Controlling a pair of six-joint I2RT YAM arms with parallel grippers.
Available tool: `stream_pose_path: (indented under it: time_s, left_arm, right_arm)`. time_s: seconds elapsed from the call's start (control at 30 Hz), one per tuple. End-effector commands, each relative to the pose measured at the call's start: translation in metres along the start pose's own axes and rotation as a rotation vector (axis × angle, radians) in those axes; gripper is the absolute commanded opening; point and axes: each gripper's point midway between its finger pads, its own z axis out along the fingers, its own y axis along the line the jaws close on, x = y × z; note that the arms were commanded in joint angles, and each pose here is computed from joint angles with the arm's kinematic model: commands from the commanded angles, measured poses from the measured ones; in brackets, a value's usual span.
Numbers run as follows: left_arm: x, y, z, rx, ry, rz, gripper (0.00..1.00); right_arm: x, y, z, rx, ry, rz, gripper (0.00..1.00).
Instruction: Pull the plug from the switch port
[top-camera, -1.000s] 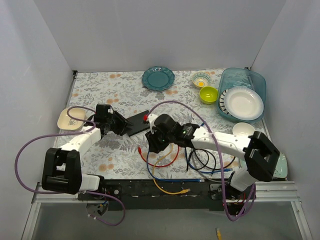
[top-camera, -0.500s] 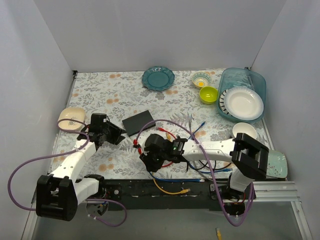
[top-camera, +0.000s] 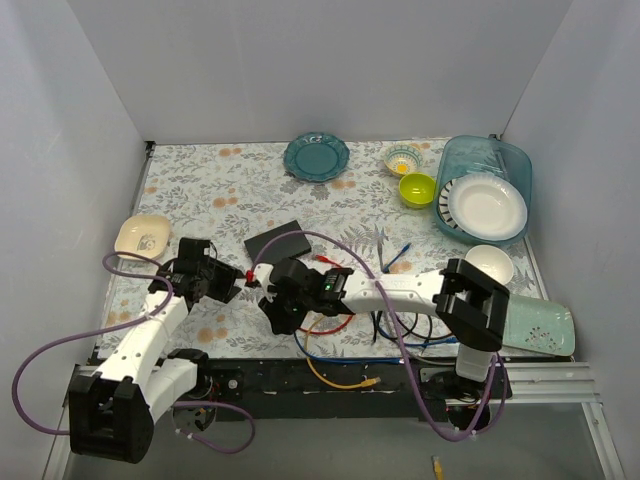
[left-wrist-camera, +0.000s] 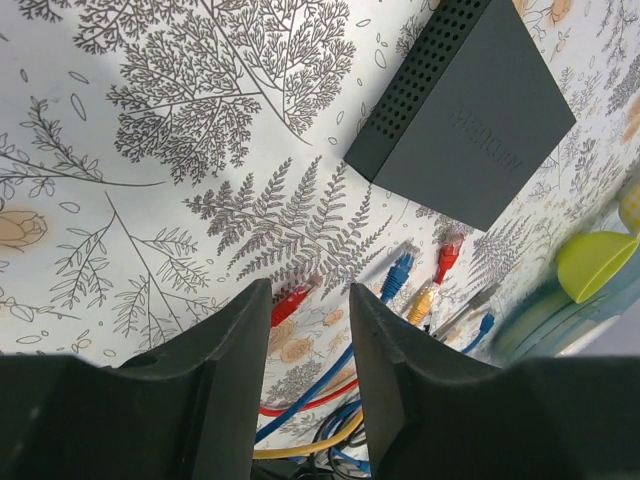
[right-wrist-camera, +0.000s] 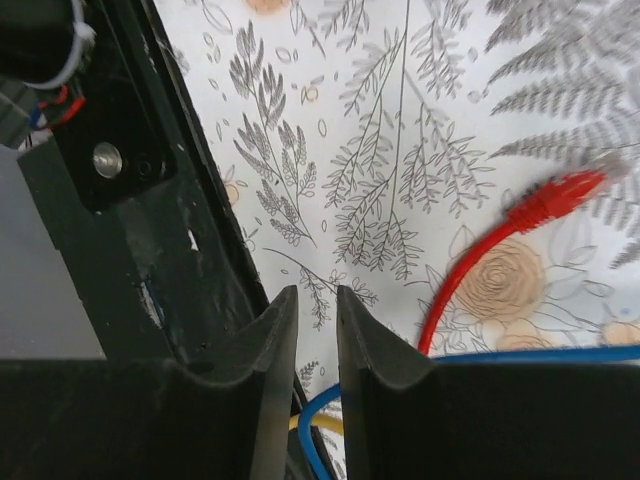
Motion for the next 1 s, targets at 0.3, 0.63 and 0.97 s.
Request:
stream_pose_path:
  time_s: [0.3,0.63,0.97]
  left_arm:
    - [0.003,0.013,-0.013,-0.016,-0.035,0.011,0.38]
    - [0.009,0.007,-0.008,0.005,-0.022,0.021,0.38]
    - [0.005,0.0,-0.005,-0.001,-0.05,0.048,0.39]
  right_arm:
    - [0.111,-0.065,0.018,0.236,0.281,0.387,0.16]
    - [0.228,-0.162,-0.068,0.591,0.345,0.992,0.01]
    - [0.224,-0.229,-0.123,0.712,0.142,1.288,0.01]
